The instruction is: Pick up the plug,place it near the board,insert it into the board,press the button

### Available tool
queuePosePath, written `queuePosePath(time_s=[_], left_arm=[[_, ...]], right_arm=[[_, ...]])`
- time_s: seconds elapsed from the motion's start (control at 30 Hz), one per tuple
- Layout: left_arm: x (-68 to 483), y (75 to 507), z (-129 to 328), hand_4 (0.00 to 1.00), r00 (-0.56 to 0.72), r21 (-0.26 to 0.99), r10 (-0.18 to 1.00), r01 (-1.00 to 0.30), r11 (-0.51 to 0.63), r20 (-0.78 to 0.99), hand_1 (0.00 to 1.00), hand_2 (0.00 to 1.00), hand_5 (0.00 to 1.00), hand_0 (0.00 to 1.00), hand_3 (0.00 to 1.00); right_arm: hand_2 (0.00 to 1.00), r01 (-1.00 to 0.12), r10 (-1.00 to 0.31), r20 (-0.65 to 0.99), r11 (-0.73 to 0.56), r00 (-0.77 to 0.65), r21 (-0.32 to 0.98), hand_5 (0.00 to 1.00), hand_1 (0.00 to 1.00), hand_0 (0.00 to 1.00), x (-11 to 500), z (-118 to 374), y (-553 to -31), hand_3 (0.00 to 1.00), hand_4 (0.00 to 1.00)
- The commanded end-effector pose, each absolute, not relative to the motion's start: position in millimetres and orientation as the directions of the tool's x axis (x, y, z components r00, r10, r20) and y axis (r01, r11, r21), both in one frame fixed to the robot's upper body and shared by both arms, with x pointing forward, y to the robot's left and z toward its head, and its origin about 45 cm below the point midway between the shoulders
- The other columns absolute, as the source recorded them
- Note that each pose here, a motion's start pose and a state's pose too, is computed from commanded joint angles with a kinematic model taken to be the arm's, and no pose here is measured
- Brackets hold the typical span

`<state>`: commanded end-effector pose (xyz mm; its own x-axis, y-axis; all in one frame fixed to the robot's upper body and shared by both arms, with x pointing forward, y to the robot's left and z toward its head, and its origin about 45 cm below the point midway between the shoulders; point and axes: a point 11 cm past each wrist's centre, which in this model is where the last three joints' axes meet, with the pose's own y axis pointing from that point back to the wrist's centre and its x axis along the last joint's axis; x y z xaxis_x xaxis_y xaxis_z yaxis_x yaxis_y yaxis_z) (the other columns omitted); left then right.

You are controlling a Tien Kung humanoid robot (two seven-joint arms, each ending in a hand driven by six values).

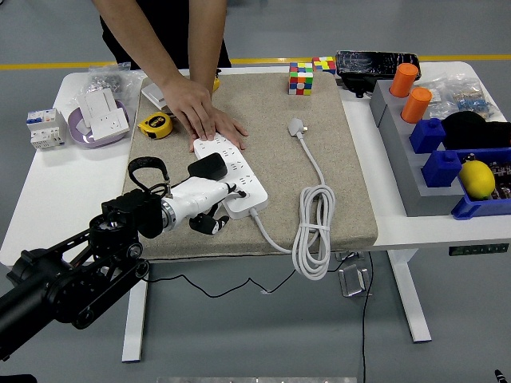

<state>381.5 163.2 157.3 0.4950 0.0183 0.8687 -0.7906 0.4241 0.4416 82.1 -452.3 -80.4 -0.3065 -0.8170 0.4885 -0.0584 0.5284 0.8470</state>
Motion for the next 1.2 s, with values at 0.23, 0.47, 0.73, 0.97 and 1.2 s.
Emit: queuePosePath(time_s=[0.23,0.47,0.73,0.97,1.2], left_arm=[[381.6,162.7,180.5,0.532,0.443,0.377,0.053,-0.815,0.44,0.895,0.053,0.149,0.002,0.143,0.852],[381.9,173.0,226.2,0.533,0.323,0.17,0.293,-0.878,0.447,0.9,0.06,0.154,0.002,0.156,0.765],[377.8,201.9,243.8,0.998,0.303,0.024,0.657,-0.917,0.398,0.69,0.809,0.763,0.561,0.747,0.674],[370.9,223.7,225.8,0.998,0.352,0.077,0.851,-0.933,0.351,0.389,0.998,0.992,0.736,0.979,0.922],[364.5,242.9,214.6,0.998,0.326,0.088,0.943,-0.943,0.32,0.065,0.998,0.998,0.804,0.998,0.998]], right_arm=[[0.781,-0.064,-0.817,0.485,0.527,-0.311,0.847,0.998,0.843,0.942,85.5,-80.0,-451.5,0.795,0.998],[0.781,-0.061,-0.818,0.483,0.524,-0.311,0.849,0.998,0.843,0.943,84.7,-80.7,-450.0,0.795,0.998],[0.781,-0.053,-0.818,0.486,0.525,-0.309,0.849,0.998,0.842,0.941,80.1,-81.6,-450.3,0.795,0.998],[0.781,-0.052,-0.82,0.484,0.522,-0.306,0.851,0.998,0.842,0.942,78.4,-82.6,-448.5,0.795,0.998],[0.781,-0.044,-0.819,0.487,0.523,-0.302,0.851,0.998,0.842,0.941,74.0,-83.4,-448.7,0.795,0.998]])
